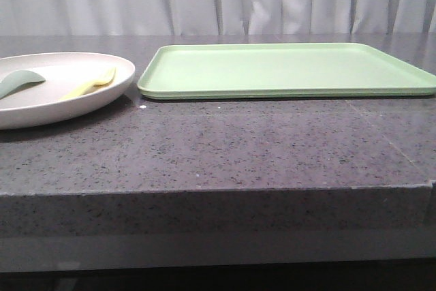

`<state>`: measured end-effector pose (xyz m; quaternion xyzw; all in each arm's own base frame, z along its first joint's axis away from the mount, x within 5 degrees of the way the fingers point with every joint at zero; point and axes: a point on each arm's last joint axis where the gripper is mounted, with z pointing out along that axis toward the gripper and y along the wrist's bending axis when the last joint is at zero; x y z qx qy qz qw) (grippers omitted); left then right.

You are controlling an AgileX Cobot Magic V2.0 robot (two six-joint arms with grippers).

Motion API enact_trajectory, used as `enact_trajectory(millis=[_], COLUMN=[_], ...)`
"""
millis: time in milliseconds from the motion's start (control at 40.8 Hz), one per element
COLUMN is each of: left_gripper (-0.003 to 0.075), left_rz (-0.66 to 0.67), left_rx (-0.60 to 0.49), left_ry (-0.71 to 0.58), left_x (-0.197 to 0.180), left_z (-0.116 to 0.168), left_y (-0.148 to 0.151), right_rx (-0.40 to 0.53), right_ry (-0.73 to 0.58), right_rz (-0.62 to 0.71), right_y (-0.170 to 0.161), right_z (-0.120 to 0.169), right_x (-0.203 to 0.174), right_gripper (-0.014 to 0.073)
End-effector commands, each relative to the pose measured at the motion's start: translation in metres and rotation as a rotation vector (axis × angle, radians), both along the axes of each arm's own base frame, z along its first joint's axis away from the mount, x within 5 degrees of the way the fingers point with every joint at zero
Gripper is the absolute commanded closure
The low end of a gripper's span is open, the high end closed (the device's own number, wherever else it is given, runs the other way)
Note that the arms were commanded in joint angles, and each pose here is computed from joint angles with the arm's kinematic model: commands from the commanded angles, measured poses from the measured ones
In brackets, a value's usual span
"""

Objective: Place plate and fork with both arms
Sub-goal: 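Move the left gripper to the cream plate rim and grip it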

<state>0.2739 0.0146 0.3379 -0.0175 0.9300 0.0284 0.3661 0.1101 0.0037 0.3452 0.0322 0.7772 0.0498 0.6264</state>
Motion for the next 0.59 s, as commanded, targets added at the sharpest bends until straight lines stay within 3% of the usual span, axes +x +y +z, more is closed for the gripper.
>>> enact_trajectory(millis=[0, 245, 563], left_gripper=[0.0133, 0.0133, 0.0133], left_rz=[0.005, 0.008, 0.011], left_rx=[-0.006, -0.013, -0.044], left_ry=[0.006, 0.171, 0.219], left_x=[0.017, 0.049, 0.060], left_z=[0.009, -0.029, -0.048], left_y=[0.001, 0.002, 0.001], right_rx=[-0.007, -0.007, -0.007], right_ry=[-0.111, -0.111, -0.111], right_rz=[-0.009, -0.009, -0.009], right_y=[-0.001, -0.001, -0.001], right_z=[0.019, 0.019, 0.019], right_x=[0.001, 0.001, 0.001], right_gripper=[0.0037, 0.0043, 0.0043])
